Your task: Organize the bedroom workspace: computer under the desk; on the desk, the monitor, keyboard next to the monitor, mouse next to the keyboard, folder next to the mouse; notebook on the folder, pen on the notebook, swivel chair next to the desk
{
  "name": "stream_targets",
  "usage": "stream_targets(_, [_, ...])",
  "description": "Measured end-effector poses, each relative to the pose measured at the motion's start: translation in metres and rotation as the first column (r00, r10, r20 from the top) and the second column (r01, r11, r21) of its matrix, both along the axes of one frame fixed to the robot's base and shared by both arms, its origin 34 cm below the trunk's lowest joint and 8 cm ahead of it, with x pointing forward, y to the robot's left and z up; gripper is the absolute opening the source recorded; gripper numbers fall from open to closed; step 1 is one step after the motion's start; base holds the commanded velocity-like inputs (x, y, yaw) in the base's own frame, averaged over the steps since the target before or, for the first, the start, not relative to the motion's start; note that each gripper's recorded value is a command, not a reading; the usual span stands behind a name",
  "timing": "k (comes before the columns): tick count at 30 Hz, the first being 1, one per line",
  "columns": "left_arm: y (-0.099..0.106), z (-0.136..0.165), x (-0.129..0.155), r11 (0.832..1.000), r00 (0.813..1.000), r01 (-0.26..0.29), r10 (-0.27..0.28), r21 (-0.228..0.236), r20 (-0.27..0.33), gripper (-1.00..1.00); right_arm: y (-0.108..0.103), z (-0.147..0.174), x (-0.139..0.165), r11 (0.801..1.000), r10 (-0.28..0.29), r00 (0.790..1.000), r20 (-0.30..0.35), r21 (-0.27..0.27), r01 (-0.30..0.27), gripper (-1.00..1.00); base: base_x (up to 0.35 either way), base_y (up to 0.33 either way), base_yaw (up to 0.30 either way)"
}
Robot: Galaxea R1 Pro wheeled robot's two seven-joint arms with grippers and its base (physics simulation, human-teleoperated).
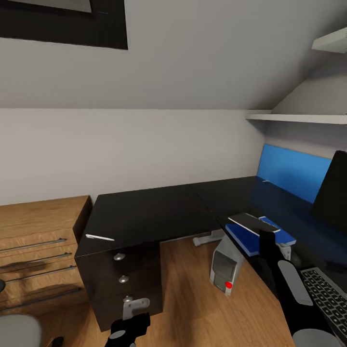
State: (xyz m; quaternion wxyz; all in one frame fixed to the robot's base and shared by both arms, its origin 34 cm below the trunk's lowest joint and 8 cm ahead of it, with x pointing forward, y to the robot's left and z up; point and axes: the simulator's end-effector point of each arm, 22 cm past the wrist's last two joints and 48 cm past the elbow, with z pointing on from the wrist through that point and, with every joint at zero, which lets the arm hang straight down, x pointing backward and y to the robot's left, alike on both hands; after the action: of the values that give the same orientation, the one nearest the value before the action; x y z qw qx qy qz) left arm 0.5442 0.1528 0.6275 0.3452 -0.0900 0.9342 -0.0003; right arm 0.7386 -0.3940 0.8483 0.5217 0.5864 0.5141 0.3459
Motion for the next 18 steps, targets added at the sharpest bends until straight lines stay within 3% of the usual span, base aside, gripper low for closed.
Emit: stream_targets(18, [-0.0002,0.0002,0.0000,1.000,1.000,0.001,-0.001,0.000,0.000,1.00,0.0016,0.0014,0.0006,1.000,0.003,1.000,0.005,0.000,-0.003,-1.00,0.000,0.000,-0.017])
